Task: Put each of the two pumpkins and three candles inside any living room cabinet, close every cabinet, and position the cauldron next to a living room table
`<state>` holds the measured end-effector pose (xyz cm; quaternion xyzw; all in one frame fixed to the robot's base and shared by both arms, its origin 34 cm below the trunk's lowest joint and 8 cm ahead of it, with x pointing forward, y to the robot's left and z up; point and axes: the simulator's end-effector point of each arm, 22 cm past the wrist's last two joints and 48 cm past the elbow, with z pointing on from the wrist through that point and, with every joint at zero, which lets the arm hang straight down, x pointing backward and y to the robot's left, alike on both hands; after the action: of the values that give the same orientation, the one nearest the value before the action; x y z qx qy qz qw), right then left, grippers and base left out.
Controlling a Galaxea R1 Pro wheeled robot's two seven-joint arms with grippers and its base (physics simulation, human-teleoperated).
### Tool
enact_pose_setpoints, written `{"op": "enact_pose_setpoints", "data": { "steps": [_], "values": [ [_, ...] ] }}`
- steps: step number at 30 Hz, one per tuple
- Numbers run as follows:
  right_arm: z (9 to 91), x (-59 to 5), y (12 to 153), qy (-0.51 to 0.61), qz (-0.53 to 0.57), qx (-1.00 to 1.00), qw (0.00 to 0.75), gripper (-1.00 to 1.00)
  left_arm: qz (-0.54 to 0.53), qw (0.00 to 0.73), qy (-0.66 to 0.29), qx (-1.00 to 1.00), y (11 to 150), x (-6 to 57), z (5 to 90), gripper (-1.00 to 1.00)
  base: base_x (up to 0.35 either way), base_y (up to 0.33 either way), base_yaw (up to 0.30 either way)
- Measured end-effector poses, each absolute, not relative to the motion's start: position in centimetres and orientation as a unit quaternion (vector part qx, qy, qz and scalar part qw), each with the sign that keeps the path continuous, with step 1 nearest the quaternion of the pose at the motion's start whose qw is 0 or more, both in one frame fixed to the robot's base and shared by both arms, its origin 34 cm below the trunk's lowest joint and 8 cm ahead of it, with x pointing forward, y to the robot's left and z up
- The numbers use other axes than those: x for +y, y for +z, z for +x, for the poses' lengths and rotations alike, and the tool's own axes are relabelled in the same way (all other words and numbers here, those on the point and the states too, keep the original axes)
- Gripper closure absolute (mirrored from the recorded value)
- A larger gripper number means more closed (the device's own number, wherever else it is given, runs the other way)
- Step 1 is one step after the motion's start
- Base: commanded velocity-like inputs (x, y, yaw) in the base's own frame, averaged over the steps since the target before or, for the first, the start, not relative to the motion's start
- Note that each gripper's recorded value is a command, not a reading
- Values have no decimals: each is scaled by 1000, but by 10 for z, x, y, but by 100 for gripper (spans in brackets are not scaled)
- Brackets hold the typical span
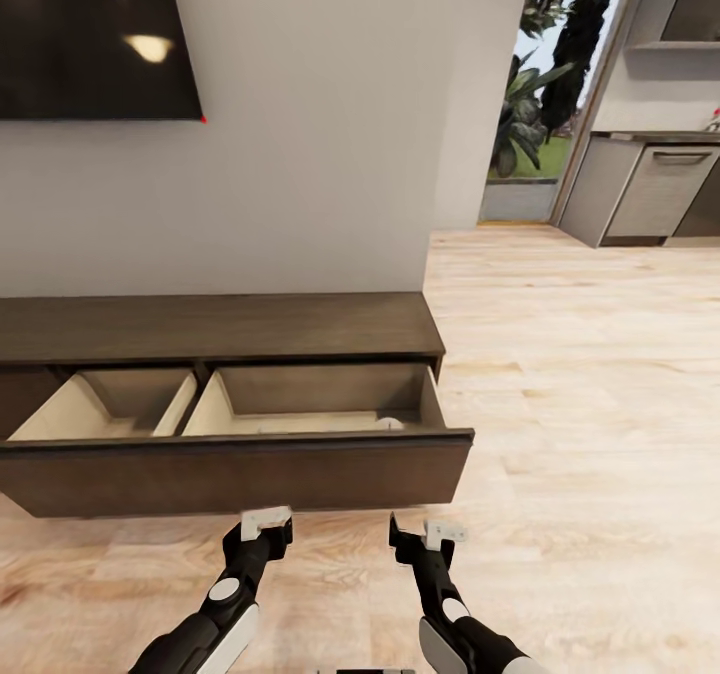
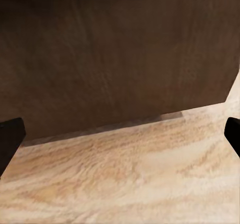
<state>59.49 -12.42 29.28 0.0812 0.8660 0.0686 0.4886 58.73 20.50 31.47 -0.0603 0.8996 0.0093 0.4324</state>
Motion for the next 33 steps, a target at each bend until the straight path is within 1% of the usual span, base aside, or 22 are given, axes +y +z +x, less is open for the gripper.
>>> {"op": "enact_pose_setpoints", "data": {
  "steps": [11,20,26,33],
  "values": [
    [595,-124,293,69,82,866,488,-100,-60,432,10,900,314,205,587,-100,246,0,0],
    [595,-124,292,69,82,866,488,-100,-60,434,9,899,316,206,588,-100,48,0,0],
    [595,-125,293,68,82,866,488,-100,-60,434,10,899,316,206,588,-100,214,0,0],
    [595,-125,292,68,82,866,488,-100,-60,433,10,899,315,207,588,-100,45,0,0]
  ]
}}
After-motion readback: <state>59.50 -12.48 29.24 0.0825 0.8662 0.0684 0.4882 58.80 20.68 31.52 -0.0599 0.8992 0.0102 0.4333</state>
